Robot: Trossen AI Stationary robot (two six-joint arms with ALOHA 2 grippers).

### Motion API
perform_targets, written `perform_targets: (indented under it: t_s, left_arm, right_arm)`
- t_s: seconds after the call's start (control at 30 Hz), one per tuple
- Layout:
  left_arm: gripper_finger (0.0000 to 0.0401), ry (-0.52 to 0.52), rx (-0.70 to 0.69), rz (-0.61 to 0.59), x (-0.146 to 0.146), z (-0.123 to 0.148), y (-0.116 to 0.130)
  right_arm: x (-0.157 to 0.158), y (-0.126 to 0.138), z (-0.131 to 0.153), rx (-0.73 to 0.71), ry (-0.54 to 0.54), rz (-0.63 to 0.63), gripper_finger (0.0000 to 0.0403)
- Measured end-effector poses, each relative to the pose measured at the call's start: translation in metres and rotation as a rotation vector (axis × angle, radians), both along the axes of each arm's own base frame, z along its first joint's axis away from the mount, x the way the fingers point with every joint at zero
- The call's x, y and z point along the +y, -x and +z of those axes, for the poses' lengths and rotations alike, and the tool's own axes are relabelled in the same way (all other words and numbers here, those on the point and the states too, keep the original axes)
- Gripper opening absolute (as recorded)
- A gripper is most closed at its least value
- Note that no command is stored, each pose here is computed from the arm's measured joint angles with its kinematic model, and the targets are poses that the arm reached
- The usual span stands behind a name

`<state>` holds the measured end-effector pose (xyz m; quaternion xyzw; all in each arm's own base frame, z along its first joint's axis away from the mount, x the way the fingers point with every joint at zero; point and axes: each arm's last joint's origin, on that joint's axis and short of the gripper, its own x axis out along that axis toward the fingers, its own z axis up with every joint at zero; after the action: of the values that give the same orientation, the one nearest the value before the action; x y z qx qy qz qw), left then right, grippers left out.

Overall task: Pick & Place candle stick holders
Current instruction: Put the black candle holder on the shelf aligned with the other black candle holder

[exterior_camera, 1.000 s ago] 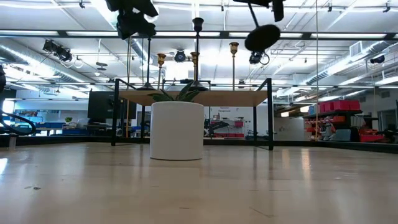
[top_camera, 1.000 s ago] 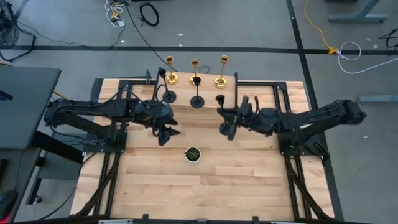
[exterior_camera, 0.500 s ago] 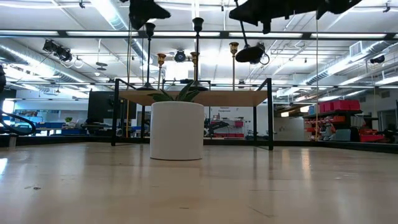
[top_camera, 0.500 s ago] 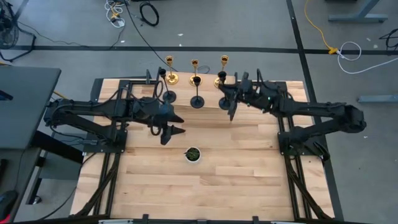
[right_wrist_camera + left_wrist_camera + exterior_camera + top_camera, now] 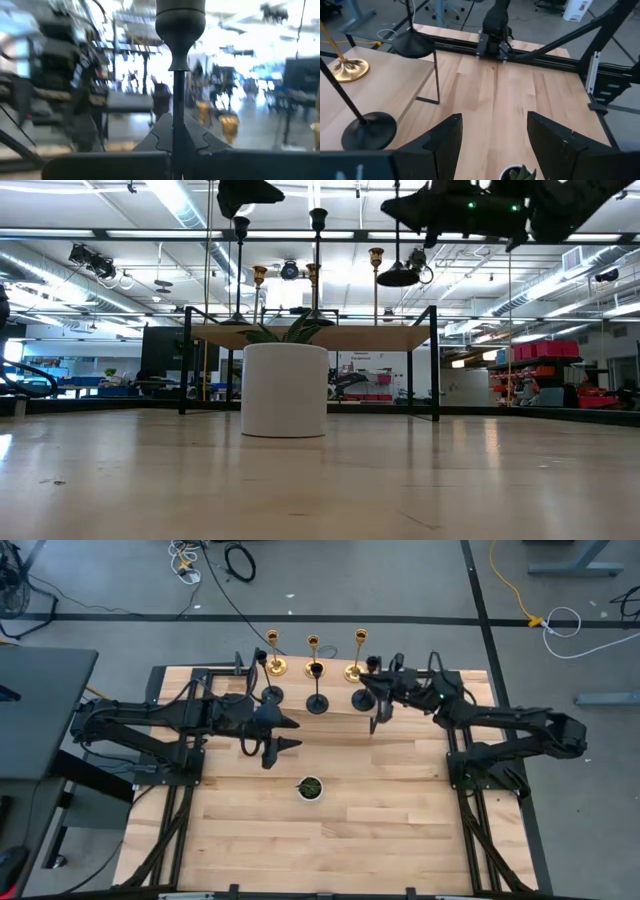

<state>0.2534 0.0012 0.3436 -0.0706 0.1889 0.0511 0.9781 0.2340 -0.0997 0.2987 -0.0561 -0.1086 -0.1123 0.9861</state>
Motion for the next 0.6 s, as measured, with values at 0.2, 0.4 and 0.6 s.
perform_targets:
  t_s: [0.2,0.4,0.6]
  left_arm:
    - [0.0222,-0.025,0.002,0.008,0.0,0.0,0.0]
    - [0.0222,-0.036,0.002,0.003,0.0,0.0,0.0]
    - [0.0222,-0.045,0.003,-0.001,0.0,0.0,0.0]
  right_arm:
    - [0.004,0.008,-0.006,-0.111,0.033,0.031,0.0006]
    - [0.004,0.007,-0.008,-0.149,0.043,0.006,0.0006]
    - [-0.005,-0.011,-0.029,-0.173,0.036,0.002,0.0006]
